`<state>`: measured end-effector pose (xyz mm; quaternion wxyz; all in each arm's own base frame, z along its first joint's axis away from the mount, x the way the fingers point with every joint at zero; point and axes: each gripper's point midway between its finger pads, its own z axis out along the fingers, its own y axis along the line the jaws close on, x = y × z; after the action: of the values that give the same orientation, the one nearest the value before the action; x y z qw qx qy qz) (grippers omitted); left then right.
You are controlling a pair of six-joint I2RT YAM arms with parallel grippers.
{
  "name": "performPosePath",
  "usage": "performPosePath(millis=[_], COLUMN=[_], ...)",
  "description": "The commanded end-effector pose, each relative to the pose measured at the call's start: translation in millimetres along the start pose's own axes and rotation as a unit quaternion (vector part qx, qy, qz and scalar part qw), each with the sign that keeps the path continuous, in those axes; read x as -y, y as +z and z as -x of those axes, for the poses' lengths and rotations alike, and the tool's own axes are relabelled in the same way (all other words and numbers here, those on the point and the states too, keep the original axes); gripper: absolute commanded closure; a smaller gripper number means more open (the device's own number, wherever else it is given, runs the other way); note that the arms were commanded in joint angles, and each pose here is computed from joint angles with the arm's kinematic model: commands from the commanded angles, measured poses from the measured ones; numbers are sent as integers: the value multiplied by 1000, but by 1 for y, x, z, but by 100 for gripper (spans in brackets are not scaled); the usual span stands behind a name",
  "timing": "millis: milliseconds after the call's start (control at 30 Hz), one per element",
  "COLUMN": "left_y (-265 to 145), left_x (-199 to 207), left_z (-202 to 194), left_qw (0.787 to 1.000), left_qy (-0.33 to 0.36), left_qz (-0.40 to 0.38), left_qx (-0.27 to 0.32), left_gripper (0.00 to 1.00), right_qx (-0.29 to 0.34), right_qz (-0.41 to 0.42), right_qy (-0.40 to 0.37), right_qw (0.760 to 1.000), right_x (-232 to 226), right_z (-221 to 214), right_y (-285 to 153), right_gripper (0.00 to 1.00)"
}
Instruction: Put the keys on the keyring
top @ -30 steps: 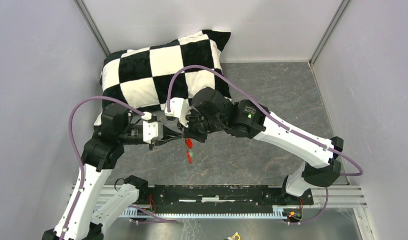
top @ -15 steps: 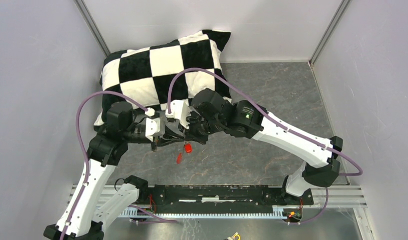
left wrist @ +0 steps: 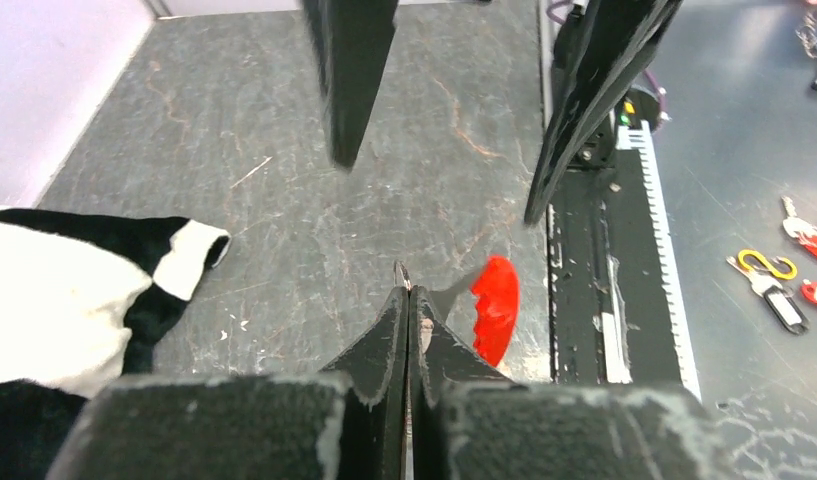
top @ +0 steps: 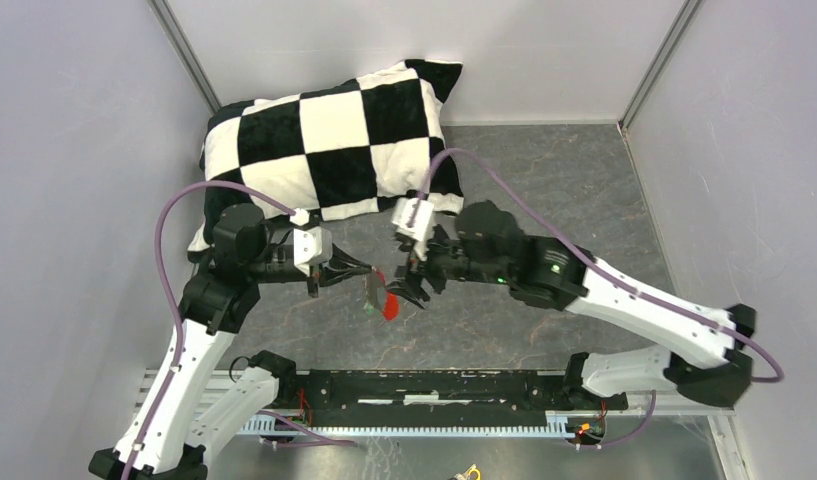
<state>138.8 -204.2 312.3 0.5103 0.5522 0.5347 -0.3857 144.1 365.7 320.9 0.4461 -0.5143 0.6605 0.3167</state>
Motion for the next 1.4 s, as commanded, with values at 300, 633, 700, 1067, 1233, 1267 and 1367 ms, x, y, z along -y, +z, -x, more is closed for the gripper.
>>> performPosePath(millis=[300,633,700,1067,1233,1267,1367], left_y=[0,-2,-3,-5,0,1,6], left_x=[-24,-35,-40,-39,-36,-36,-38], left_z=[30,24,22,26,19,17,4], left_qw=[997,994,992,990,993,993,994], left_qy=[6,7,6,-2,-30,-37,-59], left_qz=[63,99,113,125,105,101,91], left_qx=[53,50,46,60,54,50,26], left_gripper=[98,98,98,98,88,74,42], right_qx=[117,131,126,93,100,103,112], right_qz=[-26,-82,-76,-220,-242,-248,-260], right_qy=[83,128,133,143,125,124,120], right_qw=[989,980,980,961,957,955,951], right_x=[5,12,7,45,54,57,66], right_z=[2,-9,-13,-54,-50,-50,-49], right_y=[11,39,45,46,34,30,19], right_gripper=[2,2,2,73,100,100,100])
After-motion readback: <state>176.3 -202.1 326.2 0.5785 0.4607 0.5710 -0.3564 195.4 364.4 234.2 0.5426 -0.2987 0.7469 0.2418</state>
